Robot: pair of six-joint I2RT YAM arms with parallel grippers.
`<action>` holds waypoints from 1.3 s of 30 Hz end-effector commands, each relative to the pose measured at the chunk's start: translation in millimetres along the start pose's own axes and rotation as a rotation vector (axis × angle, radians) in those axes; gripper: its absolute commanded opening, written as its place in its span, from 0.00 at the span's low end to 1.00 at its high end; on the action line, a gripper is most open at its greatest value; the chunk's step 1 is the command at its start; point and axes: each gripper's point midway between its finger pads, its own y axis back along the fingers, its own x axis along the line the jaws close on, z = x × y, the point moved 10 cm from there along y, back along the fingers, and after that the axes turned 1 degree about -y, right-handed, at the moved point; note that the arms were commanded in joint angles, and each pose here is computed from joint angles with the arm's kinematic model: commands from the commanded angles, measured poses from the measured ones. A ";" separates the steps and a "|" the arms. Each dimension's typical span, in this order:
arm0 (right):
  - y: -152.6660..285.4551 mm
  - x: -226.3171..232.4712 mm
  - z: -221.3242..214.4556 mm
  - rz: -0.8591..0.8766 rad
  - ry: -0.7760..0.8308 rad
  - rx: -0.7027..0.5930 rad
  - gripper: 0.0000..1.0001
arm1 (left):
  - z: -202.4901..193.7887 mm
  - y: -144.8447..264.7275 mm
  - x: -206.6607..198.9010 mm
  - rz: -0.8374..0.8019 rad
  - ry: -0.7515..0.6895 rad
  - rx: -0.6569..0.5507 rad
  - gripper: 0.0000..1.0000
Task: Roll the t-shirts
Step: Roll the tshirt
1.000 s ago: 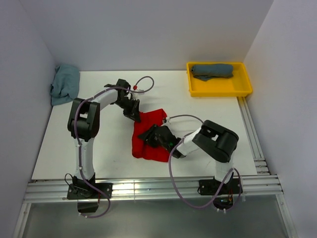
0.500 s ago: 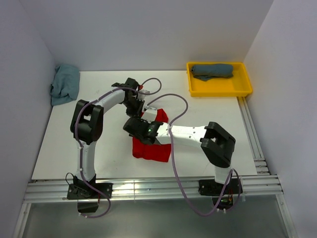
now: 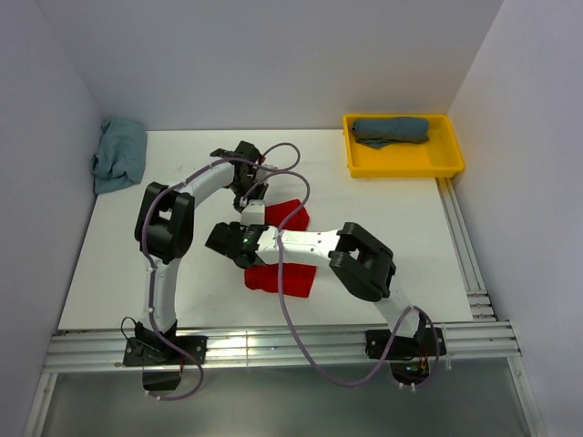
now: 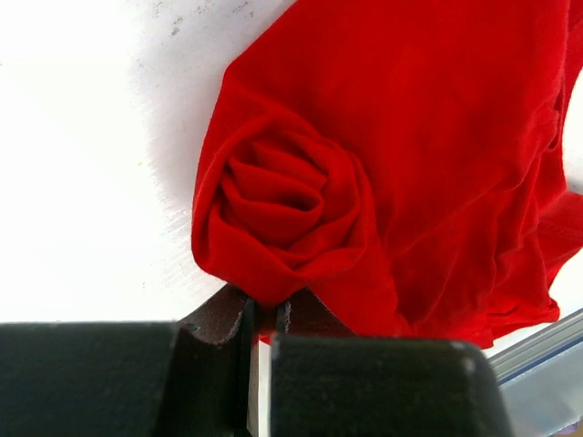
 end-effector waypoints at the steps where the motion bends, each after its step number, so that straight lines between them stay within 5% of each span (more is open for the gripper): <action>1: -3.9 8.6 5.3 -0.032 0.039 -0.028 0.67 | 8.2 -0.7 3.2 0.060 -0.006 -0.025 0.00; 5: -13.0 8.9 -5.8 -0.042 0.056 0.004 0.62 | 8.0 -3.0 3.3 0.058 -0.010 -0.017 0.01; 7: -15.0 6.2 -11.3 -0.047 0.052 0.018 0.50 | 8.3 -2.4 2.5 0.046 -0.018 -0.017 0.04; 12: -16.6 -9.4 -25.9 -0.011 0.028 0.063 0.29 | 12.0 5.3 -1.4 0.013 -0.031 -0.034 0.28; 19: -11.0 -31.9 -25.9 0.259 -0.195 0.101 0.22 | 31.3 41.6 -8.2 -0.136 -0.113 -0.153 0.73; 26: -14.4 -66.8 -25.4 0.497 -0.415 0.142 0.22 | 25.6 57.9 2.3 -0.261 -0.139 -0.246 0.77; 39: -32.8 -110.3 -54.7 0.815 -0.707 0.234 0.22 | -13.9 -0.1 26.8 -0.559 -0.082 -0.229 0.80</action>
